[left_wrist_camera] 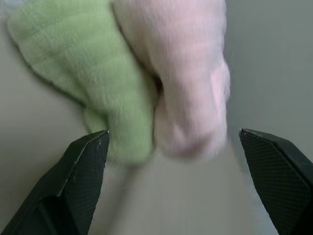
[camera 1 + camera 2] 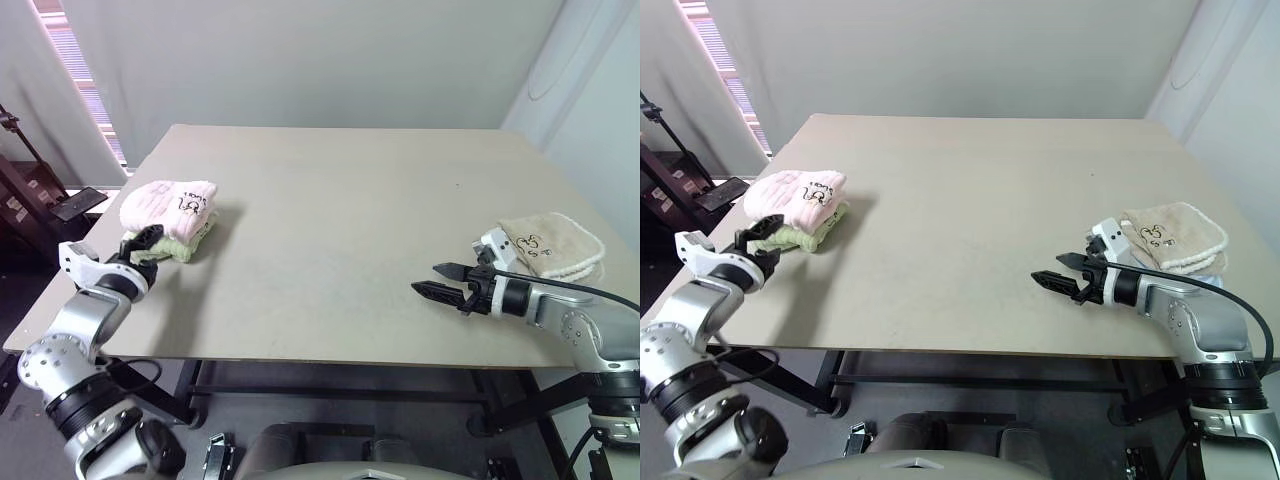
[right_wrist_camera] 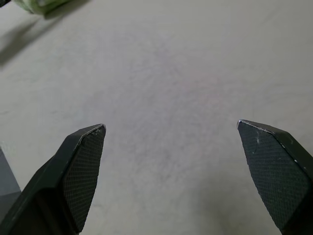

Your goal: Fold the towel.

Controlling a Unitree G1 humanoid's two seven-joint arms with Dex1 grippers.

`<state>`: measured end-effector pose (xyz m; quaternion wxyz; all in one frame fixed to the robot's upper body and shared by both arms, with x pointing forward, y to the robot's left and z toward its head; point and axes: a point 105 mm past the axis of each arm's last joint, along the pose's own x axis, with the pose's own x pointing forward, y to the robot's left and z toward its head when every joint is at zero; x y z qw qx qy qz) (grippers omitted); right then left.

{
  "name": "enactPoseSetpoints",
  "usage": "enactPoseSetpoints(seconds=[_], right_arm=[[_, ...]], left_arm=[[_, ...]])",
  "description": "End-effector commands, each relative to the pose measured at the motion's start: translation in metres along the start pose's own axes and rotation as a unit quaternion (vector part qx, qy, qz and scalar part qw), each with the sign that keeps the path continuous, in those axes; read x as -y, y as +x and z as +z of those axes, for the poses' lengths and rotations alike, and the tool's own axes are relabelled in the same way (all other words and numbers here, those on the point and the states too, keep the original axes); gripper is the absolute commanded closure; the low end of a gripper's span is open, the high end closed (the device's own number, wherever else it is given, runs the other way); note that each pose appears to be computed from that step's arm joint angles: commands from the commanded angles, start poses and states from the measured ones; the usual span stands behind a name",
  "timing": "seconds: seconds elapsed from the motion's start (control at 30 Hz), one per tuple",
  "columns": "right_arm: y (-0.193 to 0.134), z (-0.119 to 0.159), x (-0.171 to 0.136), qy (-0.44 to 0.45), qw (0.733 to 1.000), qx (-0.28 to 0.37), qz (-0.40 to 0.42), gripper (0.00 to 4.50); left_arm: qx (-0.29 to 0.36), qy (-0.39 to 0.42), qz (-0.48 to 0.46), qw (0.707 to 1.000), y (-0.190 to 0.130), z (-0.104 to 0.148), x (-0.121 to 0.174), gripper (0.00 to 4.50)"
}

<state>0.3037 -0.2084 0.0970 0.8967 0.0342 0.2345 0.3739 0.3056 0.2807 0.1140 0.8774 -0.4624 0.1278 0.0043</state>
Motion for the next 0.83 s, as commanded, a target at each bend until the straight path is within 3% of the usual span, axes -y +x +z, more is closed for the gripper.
enactPoseSetpoints(seconds=[0.03, 0.2, 0.27, 0.37, 0.43, 0.67, 0.83], right_arm=[[0.002, 0.016, -0.005, -0.047, 0.998, 0.029, 0.008, 0.0], [0.007, 0.027, -0.01, -0.091, 0.993, 0.08, 0.003, 0.0], [0.008, 0.033, -0.015, -0.106, 0.988, 0.109, 0.008, 0.0], [0.01, 0.04, -0.019, -0.132, 0.981, 0.139, 0.006, 0.0], [0.011, 0.042, -0.027, -0.143, 0.978, 0.149, 0.019, 0.0], [0.013, 0.018, -0.059, -0.132, 0.978, 0.111, 0.116, 0.0], [0.01, 0.014, -0.051, -0.118, 0.981, 0.086, 0.13, 0.0]], left_arm=[[-0.055, 0.174, -0.122, 0.976, -0.024, -0.018, 0.048, 0.04], [-0.07, 0.336, -0.232, 0.91, -0.03, -0.03, 0.063, 0.04], [-0.088, 0.405, -0.289, 0.863, -0.027, -0.044, 0.07, 0.04], [-0.136, 0.443, -0.391, 0.795, -0.033, -0.071, 0.083, 0.04], [-0.151, 0.447, -0.432, 0.769, -0.033, -0.077, 0.087, 0.04], [-0.169, 0.45, -0.475, 0.737, -0.026, -0.077, 0.081, 0.04], [-0.24, 0.457, -0.466, 0.719, -0.033, -0.086, 0.062, 0.04]])
